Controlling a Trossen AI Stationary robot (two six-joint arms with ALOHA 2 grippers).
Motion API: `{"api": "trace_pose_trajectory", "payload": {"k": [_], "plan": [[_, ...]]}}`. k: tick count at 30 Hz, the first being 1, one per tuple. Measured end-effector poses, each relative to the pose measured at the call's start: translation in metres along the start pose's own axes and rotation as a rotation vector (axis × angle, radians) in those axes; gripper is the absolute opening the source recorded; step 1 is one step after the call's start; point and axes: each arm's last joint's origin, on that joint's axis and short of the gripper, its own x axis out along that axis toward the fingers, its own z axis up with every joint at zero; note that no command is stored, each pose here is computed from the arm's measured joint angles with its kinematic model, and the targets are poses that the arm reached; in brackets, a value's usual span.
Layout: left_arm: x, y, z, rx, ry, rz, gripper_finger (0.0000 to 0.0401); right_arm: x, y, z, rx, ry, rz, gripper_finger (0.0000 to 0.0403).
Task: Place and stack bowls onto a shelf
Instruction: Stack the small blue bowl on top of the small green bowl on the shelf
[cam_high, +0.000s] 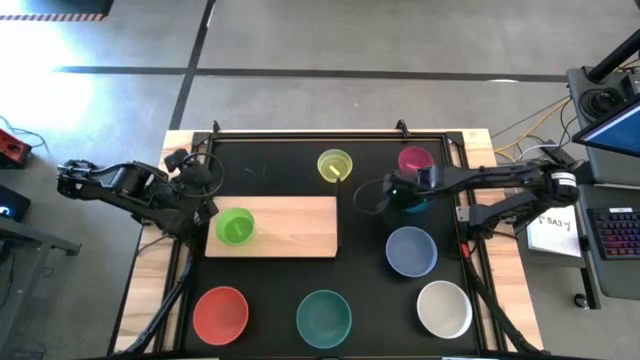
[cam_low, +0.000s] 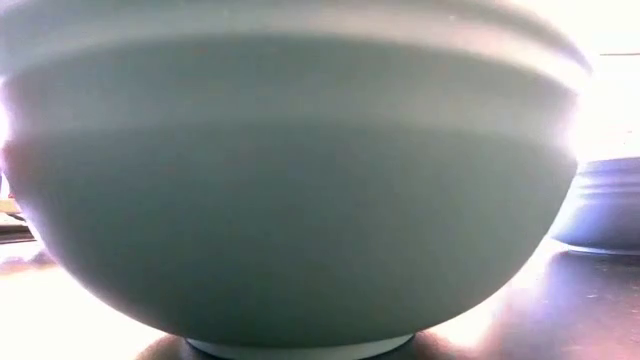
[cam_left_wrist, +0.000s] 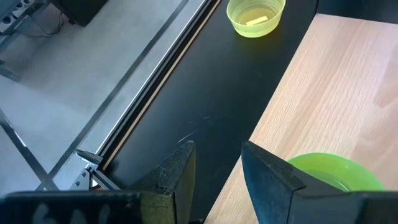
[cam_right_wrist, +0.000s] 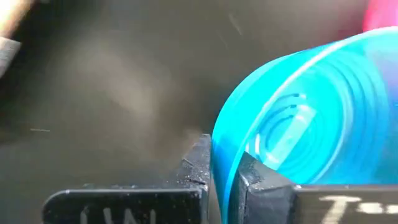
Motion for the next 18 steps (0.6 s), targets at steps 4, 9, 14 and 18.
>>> {"api": "trace_pose_trajectory", "payload": {"k": [4, 9, 14, 18], "plan": [[0.0, -0.001, 0.001, 0.046, -0.007, -0.004, 0.0113, -0.031, 0.018, 0.026, -0.24, -0.193, 0.134, 0.0008], [0.0, -0.003, 0.006, 0.157, -0.048, -0.023, 0.0113, -0.07, 0.043, 0.058, -0.527, -0.401, 0.266, 0.0008], [-0.001, -0.007, 0.012, 0.257, -0.106, -0.04, 0.0113, -0.093, 0.068, 0.082, -0.803, -0.465, 0.425, 0.0008], [-0.002, -0.01, 0.02, 0.294, -0.175, -0.066, 0.0113, -0.086, 0.09, 0.097, -0.97, -0.423, 0.637, 0.0008]]}}
